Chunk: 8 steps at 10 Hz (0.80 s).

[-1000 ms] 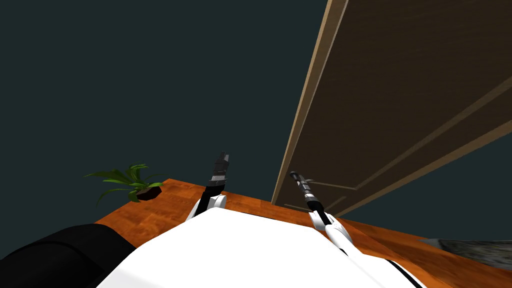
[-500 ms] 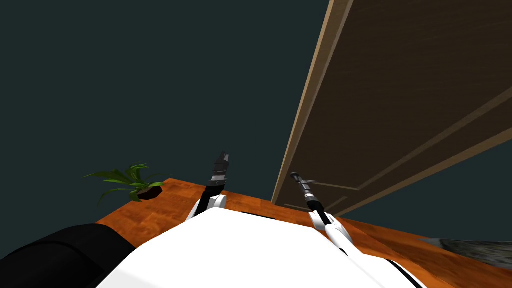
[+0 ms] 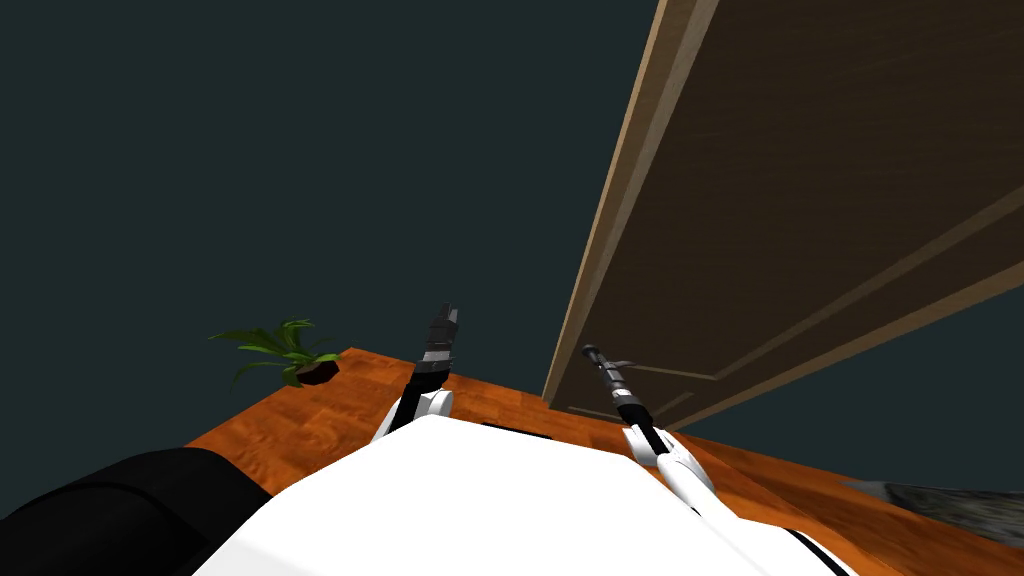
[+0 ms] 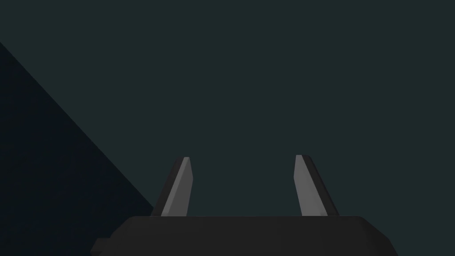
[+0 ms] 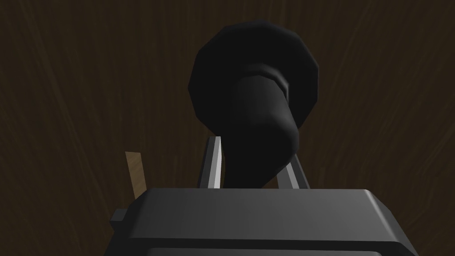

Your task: Pull the door open

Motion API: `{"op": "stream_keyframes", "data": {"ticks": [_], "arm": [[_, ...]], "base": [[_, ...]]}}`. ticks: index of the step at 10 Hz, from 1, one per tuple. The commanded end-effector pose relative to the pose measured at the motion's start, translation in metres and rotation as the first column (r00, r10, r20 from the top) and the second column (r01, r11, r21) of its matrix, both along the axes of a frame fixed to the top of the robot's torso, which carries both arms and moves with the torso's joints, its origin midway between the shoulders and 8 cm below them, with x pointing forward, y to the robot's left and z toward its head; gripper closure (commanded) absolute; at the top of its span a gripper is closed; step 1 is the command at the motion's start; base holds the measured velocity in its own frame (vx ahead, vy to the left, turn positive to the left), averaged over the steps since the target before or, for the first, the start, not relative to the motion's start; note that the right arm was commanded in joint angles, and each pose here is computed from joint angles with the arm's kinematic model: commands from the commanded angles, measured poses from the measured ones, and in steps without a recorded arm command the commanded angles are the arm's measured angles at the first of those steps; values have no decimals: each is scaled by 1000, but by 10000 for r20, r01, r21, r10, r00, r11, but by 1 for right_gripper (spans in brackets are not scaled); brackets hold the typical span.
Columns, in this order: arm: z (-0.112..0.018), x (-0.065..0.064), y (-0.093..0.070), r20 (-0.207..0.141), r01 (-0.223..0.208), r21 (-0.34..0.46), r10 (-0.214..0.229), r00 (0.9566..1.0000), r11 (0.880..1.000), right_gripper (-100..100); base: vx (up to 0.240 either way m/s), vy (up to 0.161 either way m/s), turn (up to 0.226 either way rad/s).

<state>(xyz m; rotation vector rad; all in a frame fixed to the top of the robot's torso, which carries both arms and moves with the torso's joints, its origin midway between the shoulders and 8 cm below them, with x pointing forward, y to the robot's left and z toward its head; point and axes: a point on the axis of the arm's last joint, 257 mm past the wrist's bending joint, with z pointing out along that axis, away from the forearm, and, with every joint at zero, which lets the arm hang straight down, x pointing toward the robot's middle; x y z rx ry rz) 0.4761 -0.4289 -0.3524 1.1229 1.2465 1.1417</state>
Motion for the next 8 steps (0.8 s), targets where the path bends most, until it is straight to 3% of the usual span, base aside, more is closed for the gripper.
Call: {"op": "stream_keyframes", "data": {"ticks": [1,3,7,8], "arm": [[-3,-8,1,-71,-306,-6,306,9995,9995,100],[-3,-12,2,-76,-506,-12,505,9987,9987,100],[-2,-26,5,-136,-1172,3,1171,9930,9931,100],[-4,-23,9,-149,-1126,44,1127,9935,9936,100]], "base": [[-213,-93,95],[-181,-74,67],[-158,-84,80],[-76,-34,30]]}}
